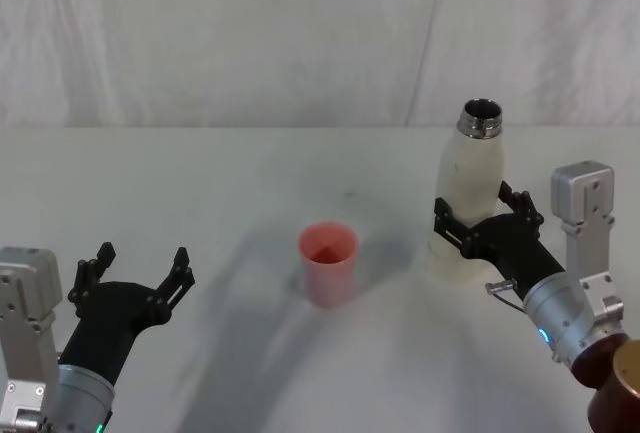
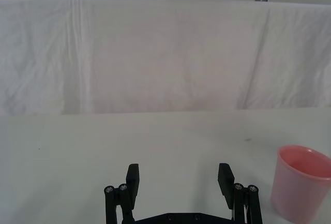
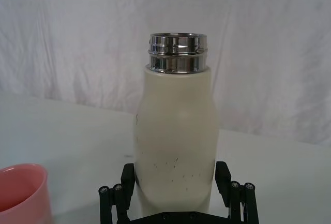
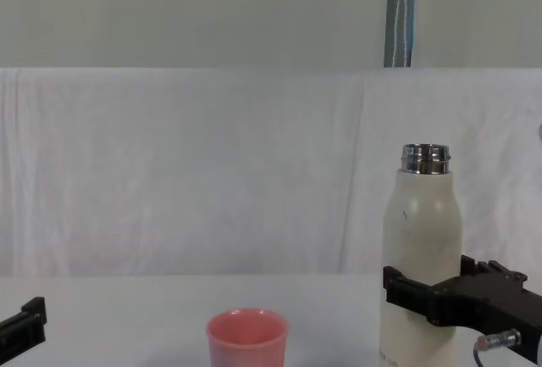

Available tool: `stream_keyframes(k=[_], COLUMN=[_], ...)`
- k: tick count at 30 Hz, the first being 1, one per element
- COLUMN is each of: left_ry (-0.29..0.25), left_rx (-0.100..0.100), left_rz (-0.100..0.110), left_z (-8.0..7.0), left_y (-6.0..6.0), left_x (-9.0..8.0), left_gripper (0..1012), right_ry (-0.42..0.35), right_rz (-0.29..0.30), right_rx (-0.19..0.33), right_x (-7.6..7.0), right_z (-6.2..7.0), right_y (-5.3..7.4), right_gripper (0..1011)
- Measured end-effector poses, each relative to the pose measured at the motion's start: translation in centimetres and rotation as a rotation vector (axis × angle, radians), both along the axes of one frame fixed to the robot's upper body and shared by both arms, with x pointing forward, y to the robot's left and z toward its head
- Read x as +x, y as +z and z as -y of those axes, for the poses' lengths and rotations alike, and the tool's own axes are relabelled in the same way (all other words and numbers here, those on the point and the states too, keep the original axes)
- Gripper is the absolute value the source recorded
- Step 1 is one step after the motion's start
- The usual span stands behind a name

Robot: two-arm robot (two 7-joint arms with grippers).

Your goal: Grasp the thermos with one hand and pour water into the cup lid.

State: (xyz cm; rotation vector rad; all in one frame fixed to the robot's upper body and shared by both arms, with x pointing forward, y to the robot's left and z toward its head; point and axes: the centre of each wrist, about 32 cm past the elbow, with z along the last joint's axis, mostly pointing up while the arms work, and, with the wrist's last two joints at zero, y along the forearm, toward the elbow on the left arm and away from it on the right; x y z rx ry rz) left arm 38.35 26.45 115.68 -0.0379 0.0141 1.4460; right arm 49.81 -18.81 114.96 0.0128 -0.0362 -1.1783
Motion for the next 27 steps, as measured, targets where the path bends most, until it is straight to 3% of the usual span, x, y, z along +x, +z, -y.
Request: stream_keyframes(k=[16,27], left_ry=[0.000,0.000], left_rx=[0.000,0.000], left_rz=[0.000,0.000], left_z=[0.0,0.0], left_y=[0.0,0.0], left_x=[0.0,0.0], left_gripper=[1001,1001], right_ry=[-0.002,-0.002], right_rz=[0.001,0.000], right_rx=[-0.002,-0.002], right_x=[1.2,1.2], right_z=[-0.4,-0.4], right_y=[-0.1,-0.1], right_gripper=[1001,1001])
